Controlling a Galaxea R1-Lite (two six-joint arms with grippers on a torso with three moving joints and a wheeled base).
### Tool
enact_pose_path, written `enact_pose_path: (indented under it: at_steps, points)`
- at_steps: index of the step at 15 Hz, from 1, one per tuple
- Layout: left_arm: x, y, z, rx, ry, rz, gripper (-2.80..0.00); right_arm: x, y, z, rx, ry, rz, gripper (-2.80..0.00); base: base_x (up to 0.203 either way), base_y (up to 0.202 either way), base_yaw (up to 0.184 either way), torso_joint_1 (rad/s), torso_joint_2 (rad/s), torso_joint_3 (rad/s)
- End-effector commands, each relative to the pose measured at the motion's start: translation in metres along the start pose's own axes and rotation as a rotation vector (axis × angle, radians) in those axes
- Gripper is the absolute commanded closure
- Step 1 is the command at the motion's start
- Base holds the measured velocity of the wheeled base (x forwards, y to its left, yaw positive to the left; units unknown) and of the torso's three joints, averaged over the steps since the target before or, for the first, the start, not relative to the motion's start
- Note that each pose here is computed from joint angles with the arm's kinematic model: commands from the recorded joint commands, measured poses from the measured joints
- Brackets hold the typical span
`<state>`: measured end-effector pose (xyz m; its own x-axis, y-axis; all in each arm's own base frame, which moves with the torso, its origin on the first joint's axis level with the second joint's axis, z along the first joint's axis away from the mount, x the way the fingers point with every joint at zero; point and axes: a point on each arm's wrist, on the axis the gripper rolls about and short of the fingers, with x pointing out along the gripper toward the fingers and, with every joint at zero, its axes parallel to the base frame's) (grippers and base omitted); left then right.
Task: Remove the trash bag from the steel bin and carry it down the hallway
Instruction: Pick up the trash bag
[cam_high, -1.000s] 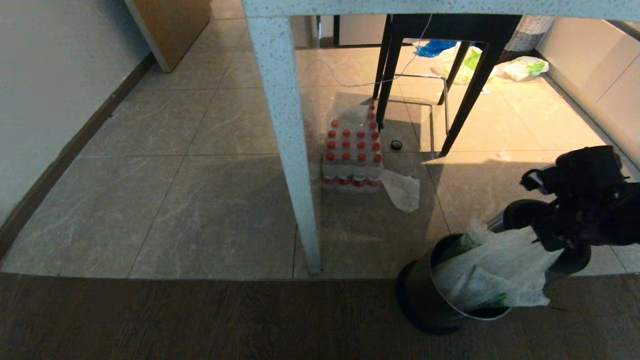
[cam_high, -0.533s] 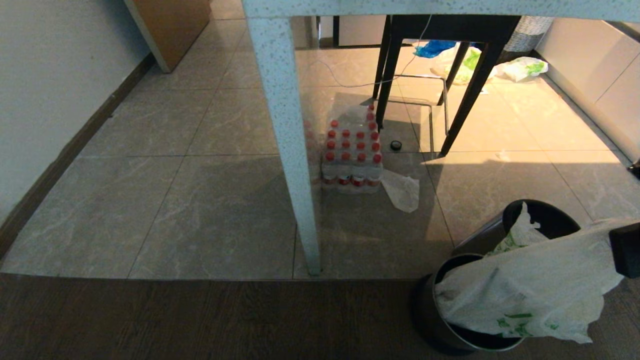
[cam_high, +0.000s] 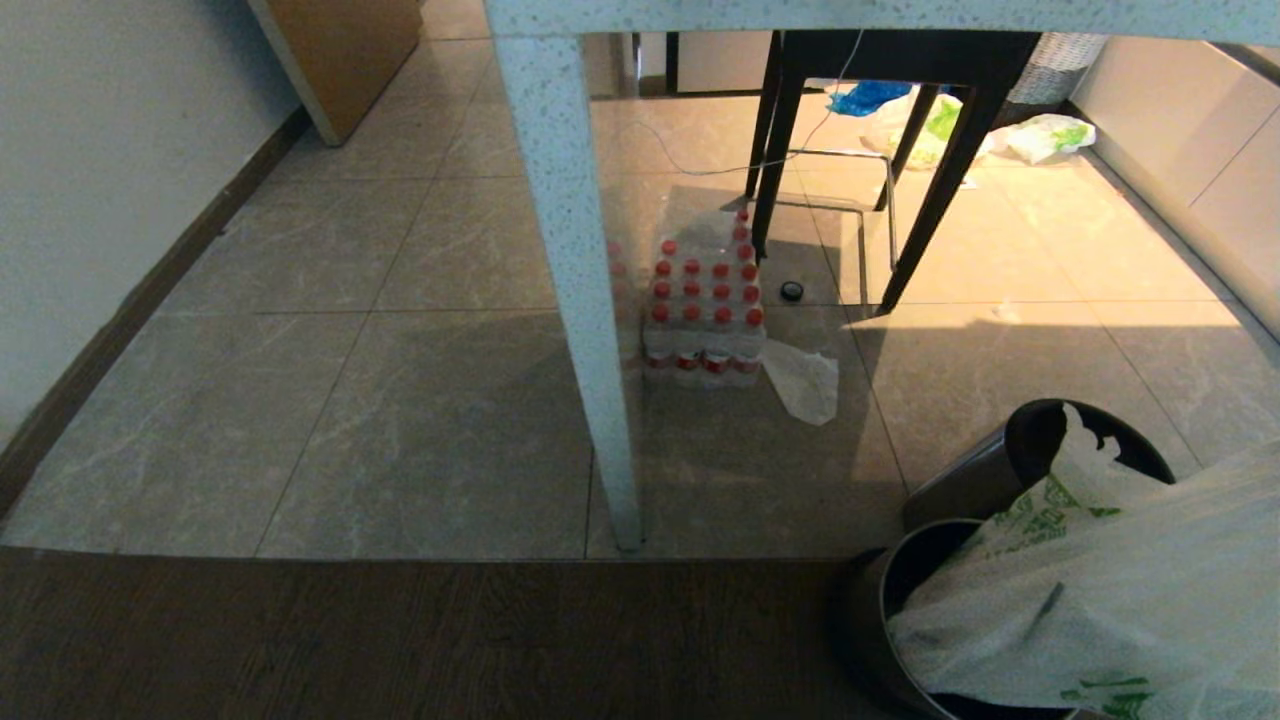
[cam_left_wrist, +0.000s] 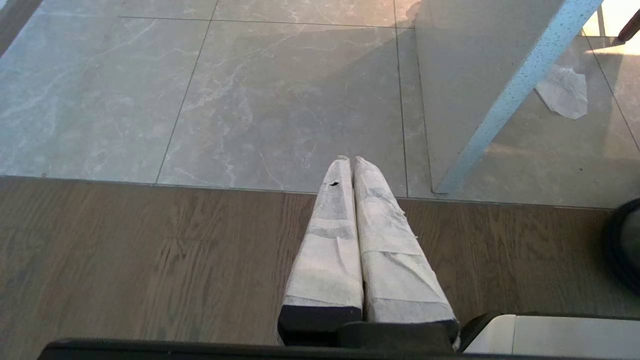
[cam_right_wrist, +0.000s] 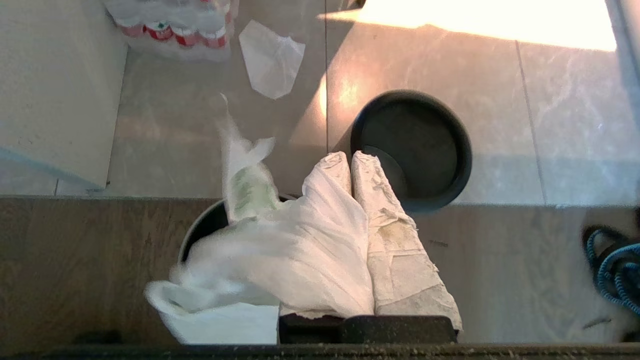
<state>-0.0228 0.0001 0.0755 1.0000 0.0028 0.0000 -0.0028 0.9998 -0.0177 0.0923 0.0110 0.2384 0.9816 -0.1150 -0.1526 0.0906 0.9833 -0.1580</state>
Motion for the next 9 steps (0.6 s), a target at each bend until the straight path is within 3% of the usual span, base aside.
enact_pose_path:
  at_steps: [1, 2, 4, 7, 9]
  points:
    - [0.0, 0.0, 0.0, -0.001, -0.002, 0.0, 0.0, -0.001, -0.001, 0.002, 0.032, -0.04, -0.014, 0.0, 0.0, 0.0, 0.0, 0.0, 0.0, 0.0]
    - [0.0, 0.0, 0.0, -0.001, -0.003, 0.0, 0.0, 0.002, -0.001, 0.007, 0.084, -0.068, -0.021, 0.0, 0.0, 0.0, 0.0, 0.0, 0.0, 0.0]
    - [0.0, 0.0, 0.0, -0.001, -0.003, 0.0, 0.0, -0.002, -0.001, -0.005, 0.101, -0.065, 0.001, 0.0, 0.0, 0.0, 0.0, 0.0, 0.0, 0.0]
    - [0.0, 0.0, 0.0, -0.001, -0.002, 0.0, 0.0, -0.02, -0.008, -0.002, 0.125, -0.149, -0.013, 0.0, 0.0, 0.0, 0.0, 0.0, 0.0, 0.0]
    - [0.0, 0.0, 0.0, -0.001, -0.003, 0.0, 0.0, -0.005, -0.008, 0.023, 0.134, -0.171, -0.029, 0.0, 0.0, 0.0, 0.0, 0.0, 0.0, 0.0]
